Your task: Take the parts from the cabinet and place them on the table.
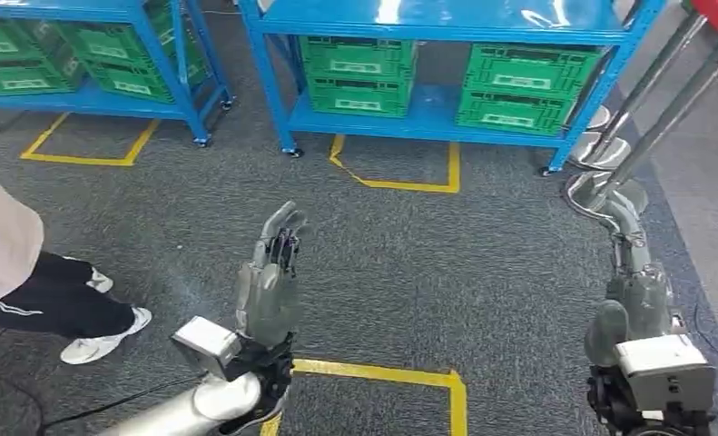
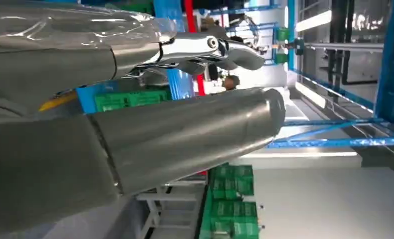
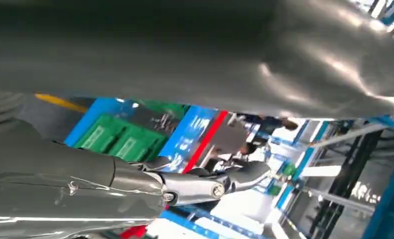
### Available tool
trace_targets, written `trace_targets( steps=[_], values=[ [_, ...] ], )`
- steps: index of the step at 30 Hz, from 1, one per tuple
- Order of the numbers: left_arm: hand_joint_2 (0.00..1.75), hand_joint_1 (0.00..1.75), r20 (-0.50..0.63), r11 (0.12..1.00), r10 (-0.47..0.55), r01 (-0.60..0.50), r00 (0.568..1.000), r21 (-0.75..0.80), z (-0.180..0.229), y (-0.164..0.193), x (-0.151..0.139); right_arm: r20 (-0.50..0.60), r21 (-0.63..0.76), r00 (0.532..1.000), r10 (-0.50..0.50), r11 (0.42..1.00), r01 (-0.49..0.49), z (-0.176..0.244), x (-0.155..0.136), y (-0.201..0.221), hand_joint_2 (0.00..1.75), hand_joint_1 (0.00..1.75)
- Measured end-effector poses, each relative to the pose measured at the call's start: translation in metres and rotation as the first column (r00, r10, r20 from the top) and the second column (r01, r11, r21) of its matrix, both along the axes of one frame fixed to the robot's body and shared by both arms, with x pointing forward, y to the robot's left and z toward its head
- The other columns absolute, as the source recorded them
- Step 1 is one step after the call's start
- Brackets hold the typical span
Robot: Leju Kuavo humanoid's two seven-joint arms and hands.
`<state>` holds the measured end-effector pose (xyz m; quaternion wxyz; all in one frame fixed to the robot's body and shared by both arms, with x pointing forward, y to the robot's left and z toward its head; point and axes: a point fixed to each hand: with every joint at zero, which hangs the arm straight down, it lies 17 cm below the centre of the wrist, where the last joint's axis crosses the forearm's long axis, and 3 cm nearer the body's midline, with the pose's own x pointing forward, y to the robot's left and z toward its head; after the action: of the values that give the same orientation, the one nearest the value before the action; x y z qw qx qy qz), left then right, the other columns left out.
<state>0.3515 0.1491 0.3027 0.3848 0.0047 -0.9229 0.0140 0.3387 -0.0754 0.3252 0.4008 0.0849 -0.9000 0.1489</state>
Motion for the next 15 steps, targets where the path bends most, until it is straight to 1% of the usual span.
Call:
trace_targets(
  steps=[15],
  values=[
    [0.0,0.0,-0.002,1.0,0.001,-0.001,1.0,0.002,-0.001,-0.0001,-0.0001,0.0,-0.003,1.0,-0.002,1.0,0.002,-0.0004,0.0008,-0.0002,0.0,0.0]
  ],
)
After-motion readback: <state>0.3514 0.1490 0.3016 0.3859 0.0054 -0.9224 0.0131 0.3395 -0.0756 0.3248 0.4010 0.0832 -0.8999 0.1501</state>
